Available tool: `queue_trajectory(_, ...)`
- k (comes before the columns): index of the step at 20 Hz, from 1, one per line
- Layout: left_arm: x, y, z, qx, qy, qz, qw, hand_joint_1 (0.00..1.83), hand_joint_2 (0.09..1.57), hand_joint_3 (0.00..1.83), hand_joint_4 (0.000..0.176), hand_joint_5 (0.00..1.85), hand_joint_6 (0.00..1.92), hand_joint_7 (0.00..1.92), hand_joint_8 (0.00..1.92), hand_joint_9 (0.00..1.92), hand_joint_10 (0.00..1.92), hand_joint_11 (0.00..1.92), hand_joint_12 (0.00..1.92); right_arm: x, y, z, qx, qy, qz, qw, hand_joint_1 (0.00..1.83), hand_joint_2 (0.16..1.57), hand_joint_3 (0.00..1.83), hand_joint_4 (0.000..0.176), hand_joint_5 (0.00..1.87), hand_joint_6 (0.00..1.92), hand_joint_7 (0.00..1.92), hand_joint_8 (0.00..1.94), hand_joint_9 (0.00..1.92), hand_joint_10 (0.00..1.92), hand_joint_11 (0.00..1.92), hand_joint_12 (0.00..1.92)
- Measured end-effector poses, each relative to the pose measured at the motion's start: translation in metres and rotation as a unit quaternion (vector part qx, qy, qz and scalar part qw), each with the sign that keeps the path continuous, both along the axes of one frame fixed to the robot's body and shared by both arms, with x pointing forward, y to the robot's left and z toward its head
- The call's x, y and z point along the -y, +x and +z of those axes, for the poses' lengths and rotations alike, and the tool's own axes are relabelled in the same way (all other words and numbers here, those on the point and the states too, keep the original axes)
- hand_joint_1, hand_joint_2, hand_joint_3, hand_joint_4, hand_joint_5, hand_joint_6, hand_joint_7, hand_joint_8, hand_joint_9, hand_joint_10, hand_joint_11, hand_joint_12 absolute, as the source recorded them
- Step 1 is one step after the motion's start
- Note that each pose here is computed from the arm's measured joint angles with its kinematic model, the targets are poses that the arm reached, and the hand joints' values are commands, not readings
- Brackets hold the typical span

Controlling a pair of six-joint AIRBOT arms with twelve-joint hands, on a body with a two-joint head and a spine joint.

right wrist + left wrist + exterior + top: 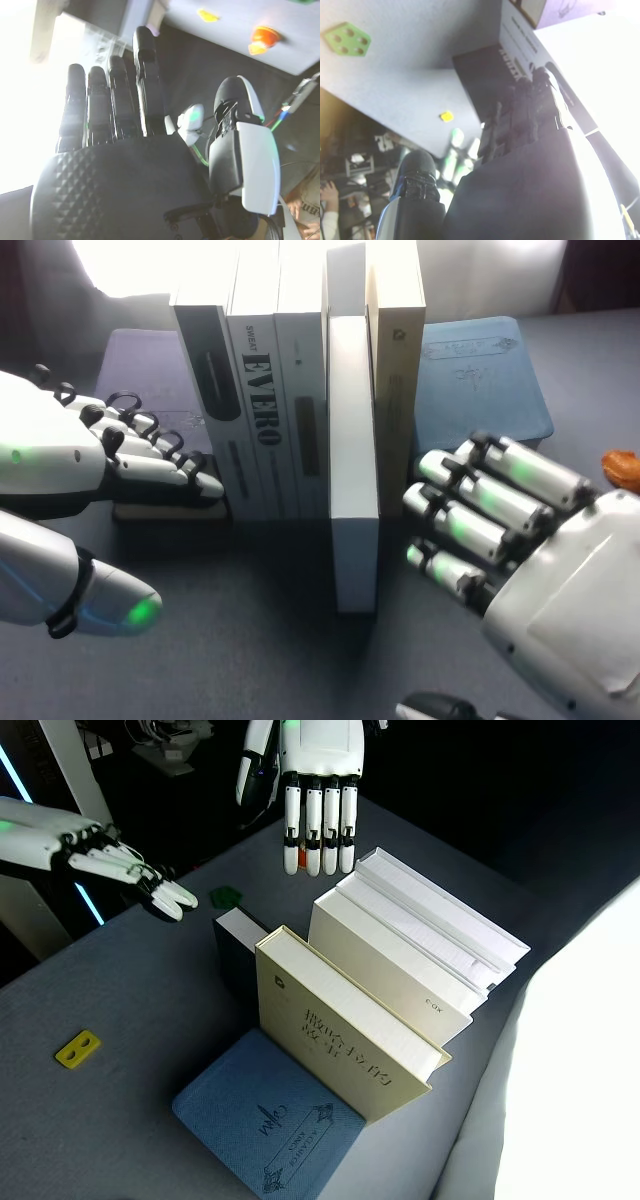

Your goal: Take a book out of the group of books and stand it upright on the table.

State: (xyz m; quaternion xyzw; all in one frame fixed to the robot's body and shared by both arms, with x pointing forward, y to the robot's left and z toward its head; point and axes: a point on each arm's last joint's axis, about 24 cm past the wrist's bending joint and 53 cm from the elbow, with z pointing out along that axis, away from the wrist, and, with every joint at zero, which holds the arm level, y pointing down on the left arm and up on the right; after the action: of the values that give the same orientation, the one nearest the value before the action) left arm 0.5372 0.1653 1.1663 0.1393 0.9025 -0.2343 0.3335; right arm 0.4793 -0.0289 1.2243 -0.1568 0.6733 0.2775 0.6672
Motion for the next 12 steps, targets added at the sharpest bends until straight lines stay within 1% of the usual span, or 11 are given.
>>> queue_trajectory(1,0.000,0.000,0.000,0.000,0.000,0.000,1.0000,0.00,1.28,0.00,0.019,0.17,0.01,0.26,0.01,0.22,0.02,0.00,0.65,0.001,0.001,0.005,0.004,0.002,0.000,1.0000,0.00,1.13,0.00,0.000,0.59,0.00,0.51,0.02,0.39,0.05,0.00,0.95)
queue_trajectory(2,0.000,0.000,0.000,0.000,0.000,0.000,1.0000,0.00,1.27,0.00,0.022,0.32,0.05,0.44,0.05,0.39,0.10,0.00,1.11,0.004,0.003,0.011,0.006,0.007,0.000,1.0000,0.00,1.14,0.00,0.000,0.59,0.00,0.66,0.05,0.59,0.12,0.01,1.20)
queue_trajectory(3,0.000,0.000,0.000,0.000,0.000,0.000,1.0000,0.00,1.27,0.00,0.023,0.36,0.04,0.49,0.05,0.43,0.12,0.00,1.22,0.007,0.006,0.016,0.007,0.009,-0.001,0.9999,0.00,1.14,0.00,0.000,0.59,0.00,0.70,0.04,0.63,0.13,0.00,1.29)
queue_trajectory(4,-0.001,0.001,0.000,0.000,0.000,0.002,1.0000,0.00,1.26,0.00,0.014,0.43,0.04,0.63,0.07,0.47,0.44,0.00,1.42,0.010,0.007,0.019,0.006,0.012,0.000,0.9999,0.02,1.14,0.00,0.000,0.66,0.02,0.83,0.07,0.76,0.20,0.12,1.33)
queue_trajectory(5,-0.002,0.002,0.000,0.000,0.000,0.003,1.0000,0.01,1.26,0.00,0.000,0.52,0.04,0.73,0.12,0.45,0.82,0.00,1.58,0.012,0.009,0.023,0.007,0.013,0.001,0.9999,0.02,1.14,0.00,0.000,0.72,0.02,0.91,0.07,0.77,0.41,0.22,1.39)
queue_trajectory(6,-0.003,0.002,-0.001,-0.001,0.000,0.004,1.0000,0.05,1.25,0.00,0.000,0.67,0.08,0.66,0.66,0.46,1.22,0.13,1.70,0.013,0.010,0.026,0.005,0.016,0.003,0.9999,0.06,1.13,0.00,0.000,0.83,0.06,0.99,0.15,0.71,0.81,0.32,1.53)
queue_trajectory(7,-0.003,0.002,-0.001,-0.002,0.001,0.004,1.0000,0.03,1.26,0.00,0.000,0.73,0.30,0.64,1.12,0.52,1.47,0.24,1.79,0.014,0.011,0.028,0.003,0.017,0.006,0.9998,0.07,1.14,0.00,0.000,0.89,0.18,0.94,0.51,0.65,1.10,0.36,1.67)
queue_trajectory(8,-0.004,0.001,-0.003,-0.003,0.003,0.004,1.0000,0.02,1.26,0.00,0.000,0.71,0.57,0.65,1.30,0.56,1.57,0.30,1.85,0.016,0.011,0.031,-0.003,0.020,0.011,0.9997,0.08,1.14,0.00,0.000,0.83,0.47,0.87,0.81,0.62,1.27,0.35,1.75)
queue_trajectory(9,-0.004,0.001,-0.004,-0.005,0.004,0.004,1.0000,0.00,1.27,0.00,0.000,0.74,0.76,0.66,1.47,0.57,1.67,0.37,1.91,0.018,0.012,0.034,-0.008,0.026,0.014,0.9995,0.12,1.14,0.00,0.000,0.77,0.72,0.82,1.01,0.59,1.38,0.33,1.83)
queue_trajectory(10,-0.007,0.002,-0.004,-0.006,0.004,0.007,0.9999,0.00,1.28,0.00,0.000,0.78,0.99,0.77,1.57,0.67,1.76,0.47,1.92,0.019,0.014,0.039,-0.014,0.033,0.018,0.9992,0.15,1.15,0.00,0.000,0.69,1.03,0.79,1.13,0.58,1.45,0.30,1.90)
queue_trajectory(12,-0.012,0.008,-0.003,-0.004,0.002,0.016,0.9999,0.00,1.31,0.01,0.000,0.91,1.45,0.99,1.70,0.88,1.90,0.66,1.92,0.021,0.017,0.045,-0.024,0.044,0.030,0.9983,0.11,1.18,0.01,0.000,0.68,1.41,0.81,1.45,0.59,1.74,0.32,1.92)
